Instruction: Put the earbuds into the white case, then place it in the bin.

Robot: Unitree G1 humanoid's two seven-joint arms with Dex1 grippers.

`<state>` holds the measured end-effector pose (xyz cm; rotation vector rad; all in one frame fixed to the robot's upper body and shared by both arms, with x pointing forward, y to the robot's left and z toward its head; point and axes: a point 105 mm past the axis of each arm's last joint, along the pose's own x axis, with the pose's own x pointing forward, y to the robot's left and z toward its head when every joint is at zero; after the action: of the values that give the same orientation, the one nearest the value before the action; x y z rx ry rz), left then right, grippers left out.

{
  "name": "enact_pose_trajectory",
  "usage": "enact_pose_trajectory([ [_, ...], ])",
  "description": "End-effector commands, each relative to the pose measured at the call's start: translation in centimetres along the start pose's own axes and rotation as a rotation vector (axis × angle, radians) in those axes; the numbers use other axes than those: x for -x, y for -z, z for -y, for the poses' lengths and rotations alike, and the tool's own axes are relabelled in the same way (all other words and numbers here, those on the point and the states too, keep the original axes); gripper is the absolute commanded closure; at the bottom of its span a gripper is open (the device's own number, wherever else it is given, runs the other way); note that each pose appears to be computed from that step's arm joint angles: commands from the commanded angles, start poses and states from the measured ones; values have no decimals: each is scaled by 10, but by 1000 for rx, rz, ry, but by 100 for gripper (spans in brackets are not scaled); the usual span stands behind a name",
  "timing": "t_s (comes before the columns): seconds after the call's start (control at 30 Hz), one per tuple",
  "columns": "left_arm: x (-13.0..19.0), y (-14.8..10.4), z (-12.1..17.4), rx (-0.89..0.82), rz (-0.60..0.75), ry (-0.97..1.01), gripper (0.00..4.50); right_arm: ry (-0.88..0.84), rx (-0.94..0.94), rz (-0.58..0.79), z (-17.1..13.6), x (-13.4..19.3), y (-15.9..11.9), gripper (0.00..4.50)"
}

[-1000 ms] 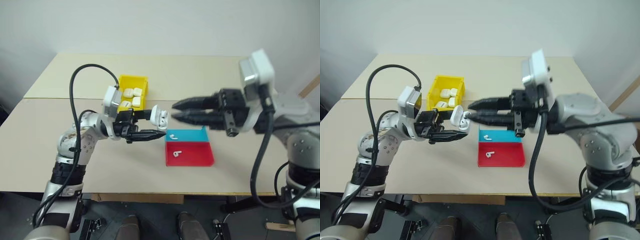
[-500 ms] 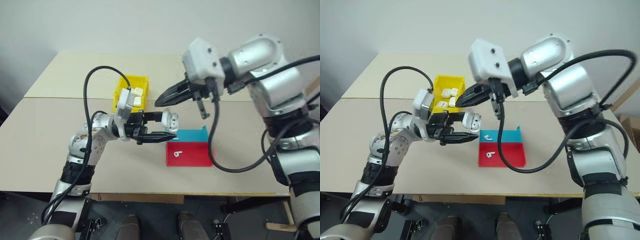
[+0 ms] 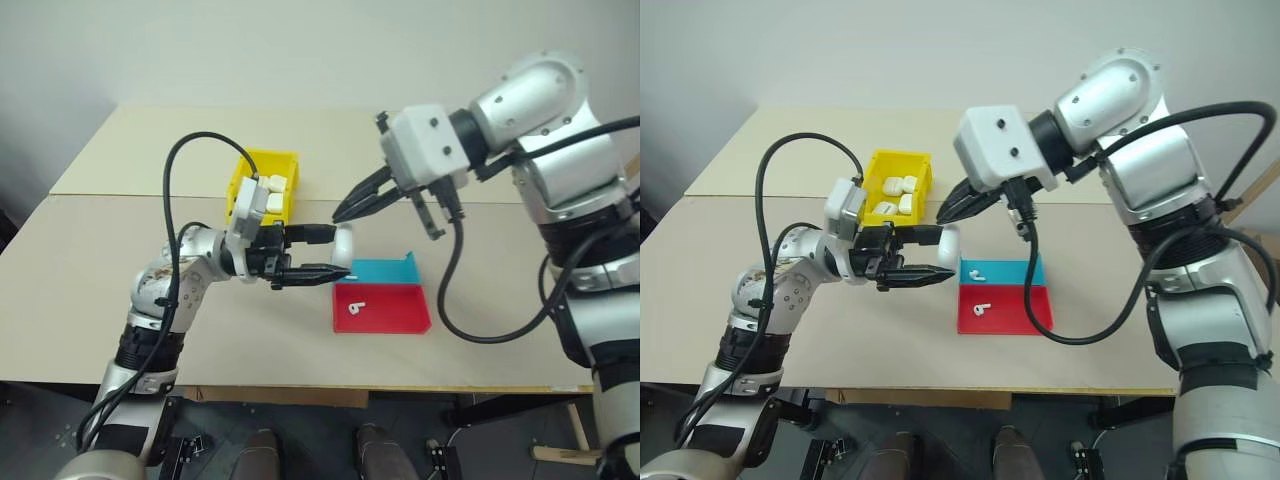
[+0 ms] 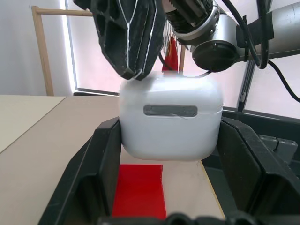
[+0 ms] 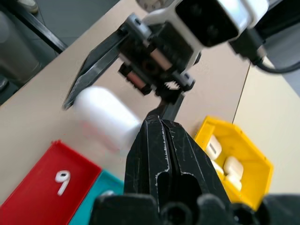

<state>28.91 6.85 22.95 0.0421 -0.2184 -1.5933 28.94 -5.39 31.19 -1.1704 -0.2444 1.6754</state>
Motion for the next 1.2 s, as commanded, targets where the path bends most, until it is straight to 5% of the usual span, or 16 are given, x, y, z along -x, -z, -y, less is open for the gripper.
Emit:
enact_pose_trajectory([
  [0.03,1,-16,2,-65,36,-1,174,32,39,24,-2,11,-10,447],
  [0.17,5,-18,0,-76,41,-30,174,260,-74,157,9,31,-19,447],
  [0.37,17,-23,-3,-92,46,-95,174,529,-370,289,-21,60,-7,447],
  [0.57,34,-28,-23,-133,45,-245,174,620,-663,236,-66,48,13,447],
  [0.97,73,-11,-148,-184,-91,-1166,174,831,-819,180,-67,16,19,447],
  [1.2,78,17,-188,-111,-227,-1367,174,847,-827,179,-66,15,19,447],
])
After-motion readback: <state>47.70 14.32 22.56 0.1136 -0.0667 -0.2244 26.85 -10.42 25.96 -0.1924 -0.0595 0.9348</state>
